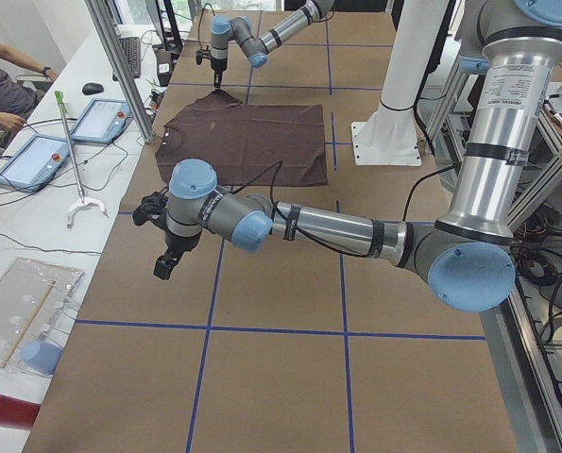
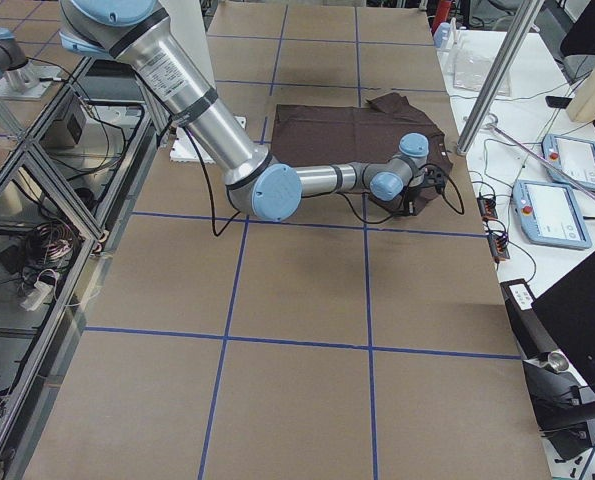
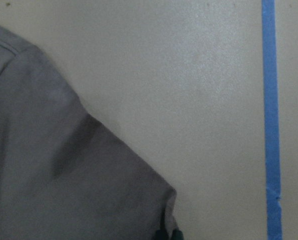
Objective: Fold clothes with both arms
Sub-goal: 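Move the right gripper to the sleeve nearest it and grasp it, then fold the grasped sleeve inward onto the shirt body with the right gripper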
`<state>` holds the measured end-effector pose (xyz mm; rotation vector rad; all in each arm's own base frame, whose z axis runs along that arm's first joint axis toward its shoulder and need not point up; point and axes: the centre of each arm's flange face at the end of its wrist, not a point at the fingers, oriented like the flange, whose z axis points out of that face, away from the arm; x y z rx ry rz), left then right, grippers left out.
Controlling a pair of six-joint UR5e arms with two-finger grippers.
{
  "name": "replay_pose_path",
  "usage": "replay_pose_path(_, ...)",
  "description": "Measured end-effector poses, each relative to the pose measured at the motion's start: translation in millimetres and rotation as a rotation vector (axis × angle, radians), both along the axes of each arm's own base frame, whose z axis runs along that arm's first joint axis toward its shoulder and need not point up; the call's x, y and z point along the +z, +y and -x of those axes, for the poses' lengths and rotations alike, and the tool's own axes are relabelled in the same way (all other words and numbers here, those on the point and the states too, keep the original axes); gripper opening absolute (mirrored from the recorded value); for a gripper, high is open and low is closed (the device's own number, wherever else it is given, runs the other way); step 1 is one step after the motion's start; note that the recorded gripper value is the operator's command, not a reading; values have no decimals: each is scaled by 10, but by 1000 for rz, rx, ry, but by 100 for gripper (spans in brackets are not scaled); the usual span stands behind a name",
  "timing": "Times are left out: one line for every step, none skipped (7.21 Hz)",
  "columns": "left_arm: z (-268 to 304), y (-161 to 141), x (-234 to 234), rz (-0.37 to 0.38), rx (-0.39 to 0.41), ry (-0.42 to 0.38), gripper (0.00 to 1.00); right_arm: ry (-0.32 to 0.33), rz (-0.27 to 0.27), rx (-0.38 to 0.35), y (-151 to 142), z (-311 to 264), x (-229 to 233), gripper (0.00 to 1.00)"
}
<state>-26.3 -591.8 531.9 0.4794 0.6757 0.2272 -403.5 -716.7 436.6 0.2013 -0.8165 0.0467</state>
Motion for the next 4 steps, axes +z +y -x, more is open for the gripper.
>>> replay_pose_path(-1, -12, -13, 0, -1, 0, 100, -7, -6, -1, -20, 16, -79, 0)
replay_pose_path(-1, -18, -20, -1, -2, 0, 100, -22, -21, 0, -66, 52, -269, 0)
replay_pose_path(-1, -20, -23, -1, -2, 0, 100, -46, -42, 3, -127, 118, -580, 0)
replay_pose_path(-1, -20, -23, -2, -1, 0, 100, -77, -63, 4, -150, 258, -967, 0)
